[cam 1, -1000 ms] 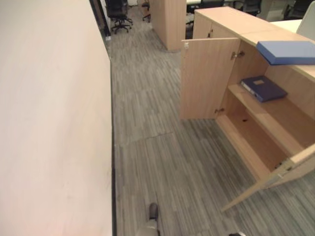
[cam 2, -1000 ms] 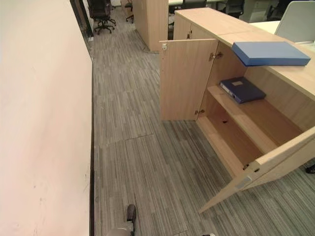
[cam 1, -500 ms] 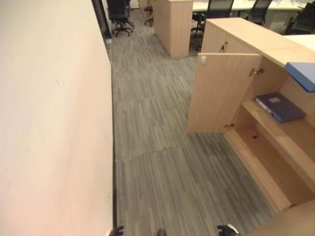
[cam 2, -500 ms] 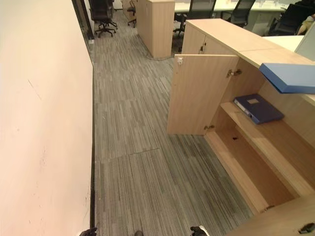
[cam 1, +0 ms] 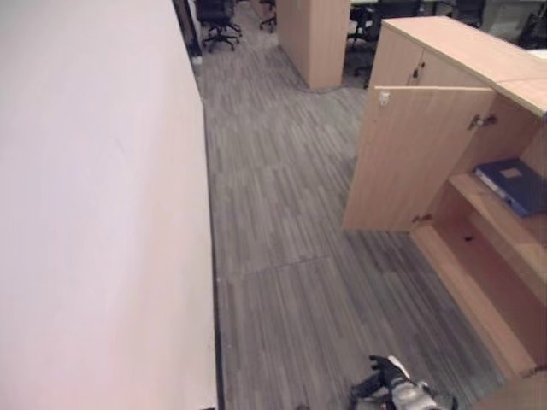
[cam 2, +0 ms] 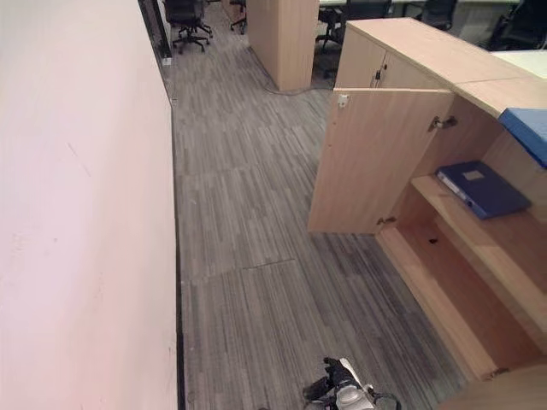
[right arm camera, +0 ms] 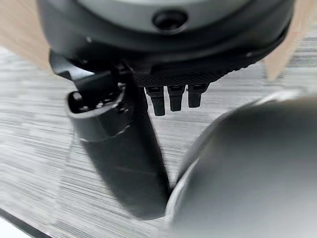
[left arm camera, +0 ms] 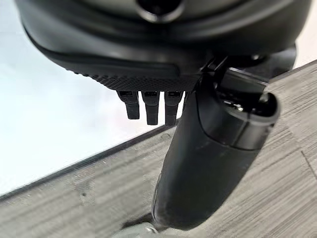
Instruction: Put the empty folder in the office cabinet
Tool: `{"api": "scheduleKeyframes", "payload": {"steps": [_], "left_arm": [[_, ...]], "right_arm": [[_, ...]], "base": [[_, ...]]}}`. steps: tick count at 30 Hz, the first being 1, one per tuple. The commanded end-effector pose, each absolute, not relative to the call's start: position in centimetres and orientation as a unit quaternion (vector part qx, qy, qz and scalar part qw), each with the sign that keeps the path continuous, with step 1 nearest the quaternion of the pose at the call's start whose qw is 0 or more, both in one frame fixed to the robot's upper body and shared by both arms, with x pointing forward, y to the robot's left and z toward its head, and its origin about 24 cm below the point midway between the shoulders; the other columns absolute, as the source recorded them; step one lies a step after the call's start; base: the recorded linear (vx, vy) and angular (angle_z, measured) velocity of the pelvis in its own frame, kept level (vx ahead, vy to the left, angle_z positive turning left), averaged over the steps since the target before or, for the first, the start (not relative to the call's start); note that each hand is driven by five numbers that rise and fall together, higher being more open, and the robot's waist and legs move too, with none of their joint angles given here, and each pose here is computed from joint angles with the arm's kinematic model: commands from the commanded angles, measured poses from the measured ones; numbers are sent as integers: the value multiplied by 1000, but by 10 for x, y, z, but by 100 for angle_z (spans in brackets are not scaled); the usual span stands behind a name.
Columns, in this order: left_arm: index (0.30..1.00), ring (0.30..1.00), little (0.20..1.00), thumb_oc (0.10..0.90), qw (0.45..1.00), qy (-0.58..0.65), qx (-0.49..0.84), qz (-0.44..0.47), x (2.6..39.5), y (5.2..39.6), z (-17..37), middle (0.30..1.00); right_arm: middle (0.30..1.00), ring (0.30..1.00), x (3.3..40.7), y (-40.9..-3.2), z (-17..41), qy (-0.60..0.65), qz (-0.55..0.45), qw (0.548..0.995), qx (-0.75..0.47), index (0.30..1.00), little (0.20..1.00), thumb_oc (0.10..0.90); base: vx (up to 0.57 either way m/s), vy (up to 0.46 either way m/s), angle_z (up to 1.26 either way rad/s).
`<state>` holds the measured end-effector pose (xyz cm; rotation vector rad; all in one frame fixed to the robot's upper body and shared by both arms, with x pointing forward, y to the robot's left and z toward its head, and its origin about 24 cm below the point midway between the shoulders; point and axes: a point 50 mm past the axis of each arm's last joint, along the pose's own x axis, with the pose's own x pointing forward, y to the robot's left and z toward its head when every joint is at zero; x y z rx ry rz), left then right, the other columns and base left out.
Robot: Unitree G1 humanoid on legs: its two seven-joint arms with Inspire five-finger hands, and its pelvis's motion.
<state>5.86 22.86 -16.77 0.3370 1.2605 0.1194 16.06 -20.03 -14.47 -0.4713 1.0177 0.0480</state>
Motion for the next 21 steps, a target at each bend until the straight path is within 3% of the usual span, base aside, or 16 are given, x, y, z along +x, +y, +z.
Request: {"api": "scheduleKeyframes", "payload": {"steps": [1, 11, 21], "left_arm": [[900, 900, 900, 800, 799, 577, 164, 51, 62, 230, -167, 900], [900, 900, 900, 800, 788, 593, 157, 49, 53, 223, -170, 900], [900, 900, 900, 800, 829, 529, 177, 46, 98, 226, -159, 900]], "right_arm": [[900, 900, 168, -227, -137, 477, -13, 843, -247, 900, 900, 800], [900, 900, 134, -248, -146, 528, -41, 811, -248, 900, 900, 800], [900, 900, 103, -263, -152, 574, -57, 776, -256, 900, 900, 800]], "base": [[306, -118, 25], [263, -124, 35], [230, -207, 21]]}}
